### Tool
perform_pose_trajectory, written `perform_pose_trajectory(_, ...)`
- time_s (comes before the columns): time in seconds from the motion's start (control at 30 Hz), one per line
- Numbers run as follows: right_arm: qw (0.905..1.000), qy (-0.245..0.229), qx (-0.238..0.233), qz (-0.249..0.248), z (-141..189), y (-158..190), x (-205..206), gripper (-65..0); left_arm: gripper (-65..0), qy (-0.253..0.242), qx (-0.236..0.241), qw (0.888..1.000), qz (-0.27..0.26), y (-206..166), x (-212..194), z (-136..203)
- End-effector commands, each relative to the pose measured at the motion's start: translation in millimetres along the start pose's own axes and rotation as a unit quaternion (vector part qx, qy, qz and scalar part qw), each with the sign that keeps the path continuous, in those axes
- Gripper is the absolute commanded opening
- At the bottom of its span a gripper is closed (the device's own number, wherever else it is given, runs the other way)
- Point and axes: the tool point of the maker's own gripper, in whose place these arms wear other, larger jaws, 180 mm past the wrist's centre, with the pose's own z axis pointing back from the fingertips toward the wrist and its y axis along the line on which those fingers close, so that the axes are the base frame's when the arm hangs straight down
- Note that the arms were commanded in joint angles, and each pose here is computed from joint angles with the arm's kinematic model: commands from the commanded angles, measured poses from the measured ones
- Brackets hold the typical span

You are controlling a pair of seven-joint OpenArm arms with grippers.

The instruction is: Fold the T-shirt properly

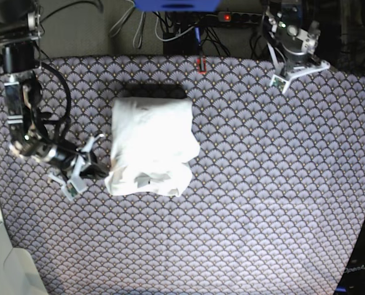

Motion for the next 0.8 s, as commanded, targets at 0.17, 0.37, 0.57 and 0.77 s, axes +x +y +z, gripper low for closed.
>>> perform_pose_trajectory(0.17, 0.998, -0.008, -0.043, 0.044, 57.9, 10.3, 9.3, -65.0, -59.5, 0.02, -0.046, 0.997, -0.064, -23.0, -23.5, 5.3)
perform_pose_trajectory(0.37, 0.9945, 0.066, -0.072, 0.039, 107.6, 30.9, -39.4, -65.0, -64.5, 0.019, -0.105, 0.992, -0.065, -50.4, -40.4, 10.5)
perform_pose_trajectory(0.57, 0.9889, 0.131, -0.069, -0.004, 151.6, 61.3, -102.4, -65.0, -64.6, -0.005, -0.159, 0.986, -0.055, -83.5, -57.9, 12.7)
perform_pose_trajectory(0.77, 0.9791, 0.17, -0.086, -0.07, 188.8, 92.2, -154.0, -65.0, -64.6, 0.027, -0.231, 0.972, -0.046, -134.8, -100.8, -15.5)
